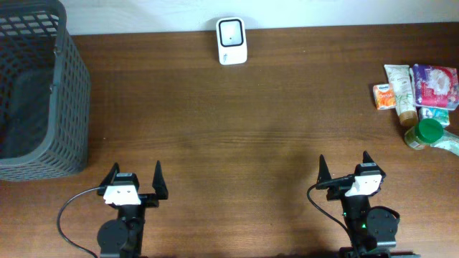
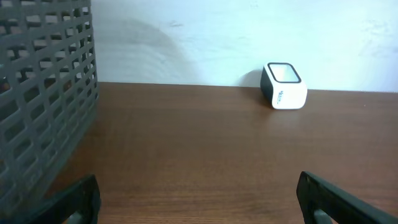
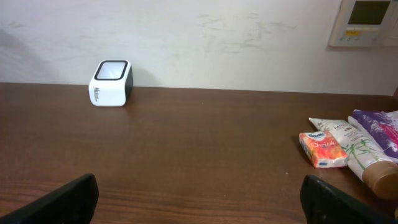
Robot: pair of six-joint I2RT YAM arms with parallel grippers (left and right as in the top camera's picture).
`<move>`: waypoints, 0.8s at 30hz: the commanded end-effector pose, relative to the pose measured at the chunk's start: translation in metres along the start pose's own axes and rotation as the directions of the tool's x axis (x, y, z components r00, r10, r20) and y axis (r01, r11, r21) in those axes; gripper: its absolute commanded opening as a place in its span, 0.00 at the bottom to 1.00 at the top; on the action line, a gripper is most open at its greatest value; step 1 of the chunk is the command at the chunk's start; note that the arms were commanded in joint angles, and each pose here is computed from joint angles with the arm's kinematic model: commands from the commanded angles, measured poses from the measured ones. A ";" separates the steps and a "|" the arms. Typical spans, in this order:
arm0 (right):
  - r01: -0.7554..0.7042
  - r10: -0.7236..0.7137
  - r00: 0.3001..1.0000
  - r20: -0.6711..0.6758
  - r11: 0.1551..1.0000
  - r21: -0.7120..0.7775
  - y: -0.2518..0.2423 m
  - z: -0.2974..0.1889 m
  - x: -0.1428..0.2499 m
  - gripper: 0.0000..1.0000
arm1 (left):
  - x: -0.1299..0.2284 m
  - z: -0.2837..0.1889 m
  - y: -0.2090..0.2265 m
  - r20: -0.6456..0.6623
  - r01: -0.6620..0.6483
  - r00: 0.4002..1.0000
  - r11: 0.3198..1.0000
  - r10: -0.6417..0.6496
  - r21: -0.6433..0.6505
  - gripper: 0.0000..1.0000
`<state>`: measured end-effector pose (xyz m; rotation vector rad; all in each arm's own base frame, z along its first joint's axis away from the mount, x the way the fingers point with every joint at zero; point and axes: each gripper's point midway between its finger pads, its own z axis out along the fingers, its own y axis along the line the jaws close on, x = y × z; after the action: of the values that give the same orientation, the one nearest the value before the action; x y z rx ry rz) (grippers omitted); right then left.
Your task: Scan the item barcode
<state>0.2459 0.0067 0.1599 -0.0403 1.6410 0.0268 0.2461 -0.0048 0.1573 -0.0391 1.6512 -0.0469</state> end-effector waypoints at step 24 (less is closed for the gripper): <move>-0.004 0.004 1.000 -0.003 1.000 0.002 0.000 0.000 0.003 0.99 | 0.000 -0.001 0.023 0.001 -0.065 0.998 0.994 0.065 -0.088 0.99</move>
<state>0.2459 0.0068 0.1598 -0.0409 1.6414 0.0268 0.2454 0.0188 0.1570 -0.0495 1.6526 0.0899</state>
